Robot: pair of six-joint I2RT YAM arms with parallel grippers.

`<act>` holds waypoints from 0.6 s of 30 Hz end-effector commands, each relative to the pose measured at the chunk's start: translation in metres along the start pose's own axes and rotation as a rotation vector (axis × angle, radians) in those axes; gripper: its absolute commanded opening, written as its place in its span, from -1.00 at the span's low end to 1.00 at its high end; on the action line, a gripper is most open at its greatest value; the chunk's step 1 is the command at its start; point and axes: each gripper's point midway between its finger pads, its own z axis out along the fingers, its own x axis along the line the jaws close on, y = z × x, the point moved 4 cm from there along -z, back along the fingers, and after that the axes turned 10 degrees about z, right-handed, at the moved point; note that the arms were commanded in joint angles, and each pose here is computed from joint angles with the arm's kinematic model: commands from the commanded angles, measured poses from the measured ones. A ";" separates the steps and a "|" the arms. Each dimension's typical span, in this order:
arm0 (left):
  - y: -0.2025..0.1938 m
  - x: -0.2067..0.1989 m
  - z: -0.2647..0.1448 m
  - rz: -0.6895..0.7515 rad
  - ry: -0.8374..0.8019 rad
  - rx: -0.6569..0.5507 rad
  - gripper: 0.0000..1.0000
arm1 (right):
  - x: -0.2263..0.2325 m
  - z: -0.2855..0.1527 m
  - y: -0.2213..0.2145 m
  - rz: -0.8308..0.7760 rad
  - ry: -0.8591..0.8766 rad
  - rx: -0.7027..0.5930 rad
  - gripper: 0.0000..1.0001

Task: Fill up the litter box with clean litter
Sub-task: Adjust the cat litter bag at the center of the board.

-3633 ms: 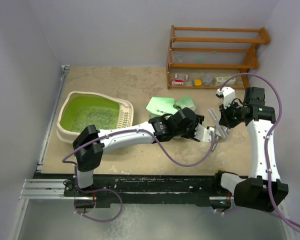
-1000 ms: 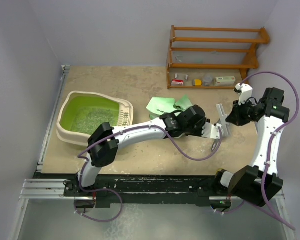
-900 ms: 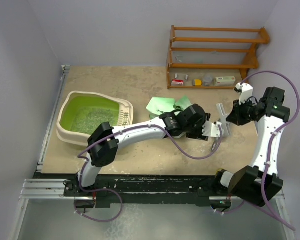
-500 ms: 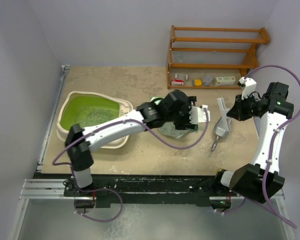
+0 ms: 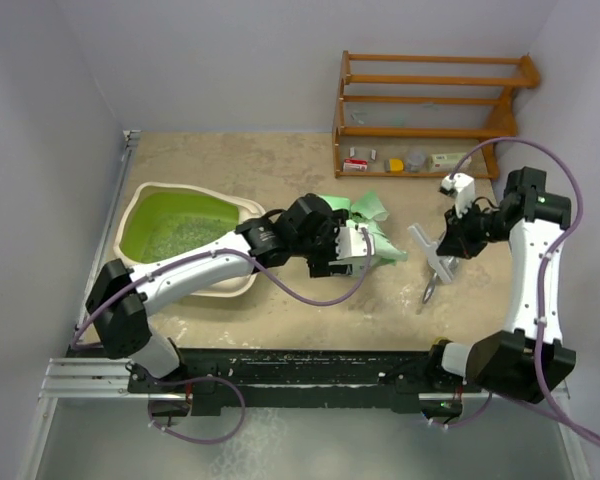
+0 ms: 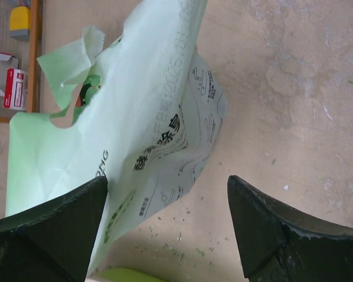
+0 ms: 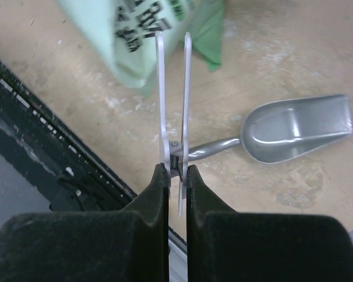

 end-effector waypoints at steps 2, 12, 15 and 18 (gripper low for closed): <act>0.025 0.017 0.017 -0.023 0.058 -0.127 0.60 | 0.029 -0.008 -0.015 -0.162 0.020 0.031 -1.00; 0.060 0.014 0.033 0.080 0.039 -0.155 0.63 | 0.026 -0.011 -0.008 -0.168 0.023 0.034 -1.00; 0.044 0.001 0.046 0.109 -0.007 -0.090 0.64 | 0.029 -0.012 -0.004 -0.169 0.041 0.020 -1.00; 0.029 -0.002 0.054 0.125 0.007 -0.048 0.64 | 0.031 -0.014 -0.003 -0.187 0.044 0.015 -1.00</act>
